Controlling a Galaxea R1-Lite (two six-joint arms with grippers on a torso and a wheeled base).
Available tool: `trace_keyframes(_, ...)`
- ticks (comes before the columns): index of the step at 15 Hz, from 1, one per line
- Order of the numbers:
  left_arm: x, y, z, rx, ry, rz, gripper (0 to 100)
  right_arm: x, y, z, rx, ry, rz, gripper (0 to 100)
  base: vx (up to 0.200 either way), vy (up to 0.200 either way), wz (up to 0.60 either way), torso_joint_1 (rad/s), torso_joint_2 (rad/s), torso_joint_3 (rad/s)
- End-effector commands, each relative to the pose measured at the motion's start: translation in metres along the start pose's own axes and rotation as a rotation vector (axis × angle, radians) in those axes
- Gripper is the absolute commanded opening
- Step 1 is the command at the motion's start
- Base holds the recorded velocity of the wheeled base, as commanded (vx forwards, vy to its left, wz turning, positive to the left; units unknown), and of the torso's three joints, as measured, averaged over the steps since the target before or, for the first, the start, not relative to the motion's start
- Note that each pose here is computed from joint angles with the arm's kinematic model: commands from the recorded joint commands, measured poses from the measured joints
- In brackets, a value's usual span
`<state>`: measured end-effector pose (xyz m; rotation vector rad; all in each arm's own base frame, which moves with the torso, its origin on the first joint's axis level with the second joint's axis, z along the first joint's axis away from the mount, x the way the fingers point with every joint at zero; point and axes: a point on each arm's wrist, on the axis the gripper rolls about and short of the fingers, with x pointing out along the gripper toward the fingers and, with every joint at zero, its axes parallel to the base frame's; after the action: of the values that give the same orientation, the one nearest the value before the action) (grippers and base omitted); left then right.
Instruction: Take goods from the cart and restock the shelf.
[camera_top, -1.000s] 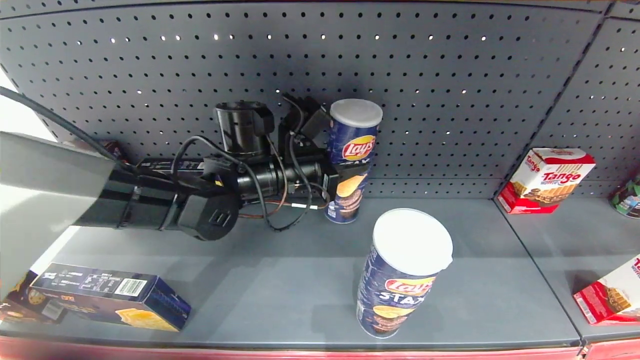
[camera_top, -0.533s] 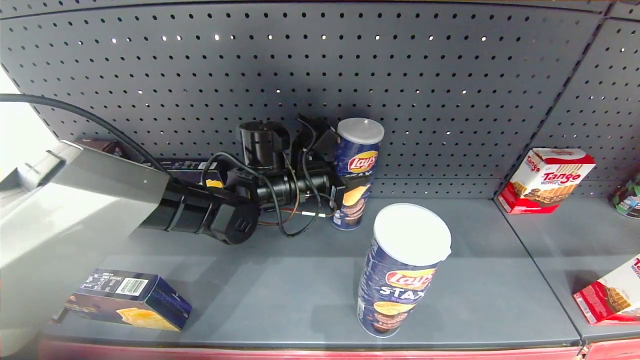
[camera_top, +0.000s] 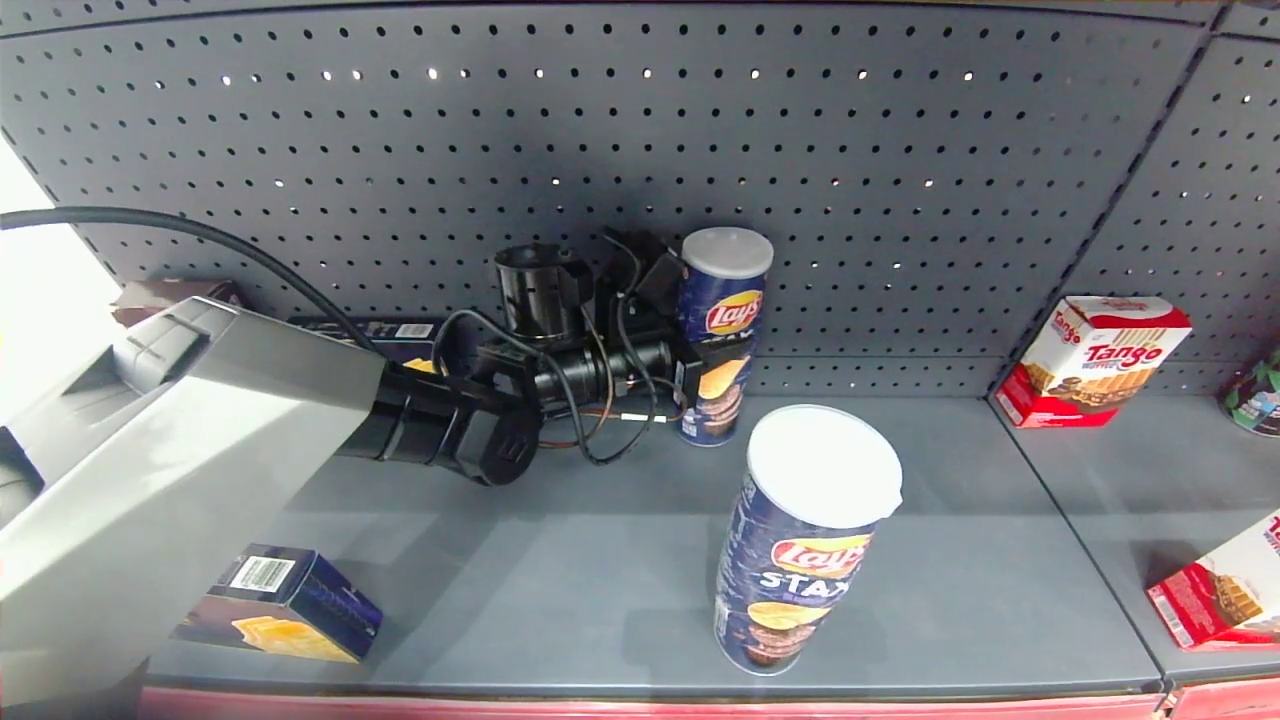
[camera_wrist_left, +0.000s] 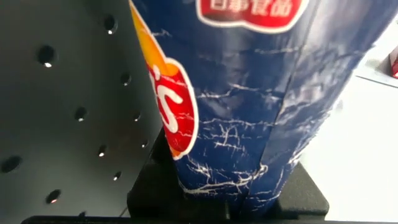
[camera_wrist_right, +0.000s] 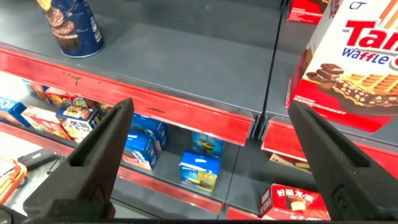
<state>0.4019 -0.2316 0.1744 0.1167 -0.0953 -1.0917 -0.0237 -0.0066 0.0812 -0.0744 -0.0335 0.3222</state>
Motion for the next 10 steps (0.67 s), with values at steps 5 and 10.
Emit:
trace_keyframes(5, -0.001, 0.000, -0.002, -0.003, 0.006, 0.008, 100, 0.000, 0.000, 0.000, 0.000, 0.001, 0.001, 100, 0.000, 0.000, 0.00, 0.000, 0.00, 0.000)
trace_keyframes(10, -0.025, -0.009, 0.024, -0.001, 0.003, 0.016, 100, 0.000, 0.000, 0.000, 0.000, 0.001, 0.001, 100, 0.000, 0.000, 0.00, 0.000, 0.00, 0.000)
